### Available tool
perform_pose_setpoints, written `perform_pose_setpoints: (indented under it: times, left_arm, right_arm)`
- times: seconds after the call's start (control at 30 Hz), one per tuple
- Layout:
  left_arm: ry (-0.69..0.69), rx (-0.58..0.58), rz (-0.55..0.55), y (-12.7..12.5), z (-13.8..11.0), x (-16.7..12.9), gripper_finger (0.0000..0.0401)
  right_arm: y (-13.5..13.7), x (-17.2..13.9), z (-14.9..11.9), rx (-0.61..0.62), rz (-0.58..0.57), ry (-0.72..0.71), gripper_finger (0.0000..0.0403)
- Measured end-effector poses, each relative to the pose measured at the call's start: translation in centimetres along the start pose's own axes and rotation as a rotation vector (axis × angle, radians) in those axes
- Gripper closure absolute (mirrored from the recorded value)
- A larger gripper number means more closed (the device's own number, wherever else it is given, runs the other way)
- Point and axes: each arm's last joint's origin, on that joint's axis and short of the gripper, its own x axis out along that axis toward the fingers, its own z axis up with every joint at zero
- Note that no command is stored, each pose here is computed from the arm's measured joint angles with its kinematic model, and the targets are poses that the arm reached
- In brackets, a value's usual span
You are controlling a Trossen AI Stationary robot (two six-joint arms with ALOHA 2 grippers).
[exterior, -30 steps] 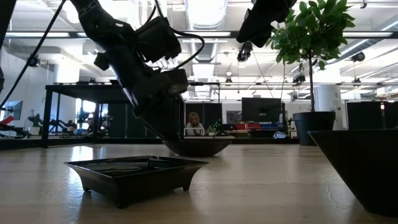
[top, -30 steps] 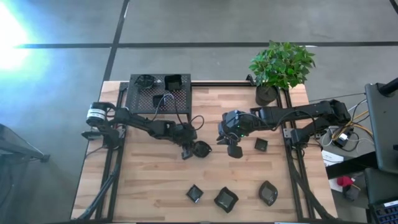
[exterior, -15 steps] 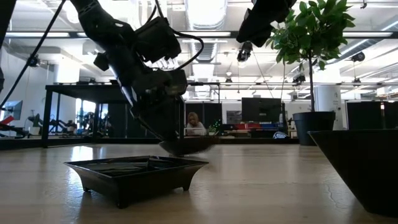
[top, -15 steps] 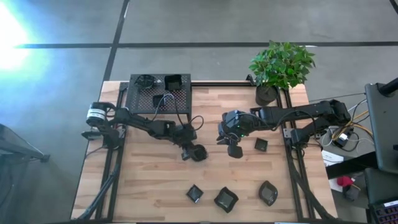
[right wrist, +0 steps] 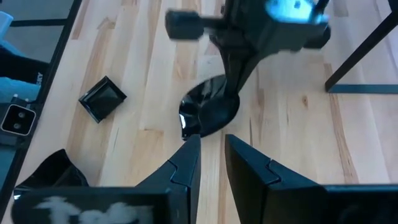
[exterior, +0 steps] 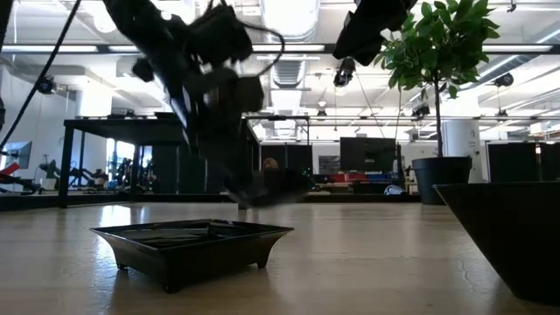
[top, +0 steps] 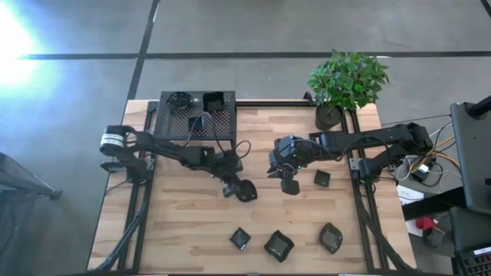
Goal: Pick & Place Mini shaped plates
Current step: Stack the leaf shaped plate on top of the stacked leaf shaped plate on the shelf
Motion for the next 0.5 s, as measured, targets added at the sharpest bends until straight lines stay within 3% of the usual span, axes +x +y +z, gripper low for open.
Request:
perform_pose_setpoints:
  times: [0.27, 0.5]
  left_arm:
    - [-0.079, 0.002, -0.002, -1.6, 2.0, -6.2, 0.0401]
    - [-0.2, -0.024, 0.158, -2.4, 2.8, -13.1, 0.0401]
  right_arm:
    - [0.1, -0.5, 0.1, -0.002, 0.002, -0.015, 0.0335]
    - [0.1, -0.5, 0.1, -0.004, 0.002, -0.022, 0.0335]
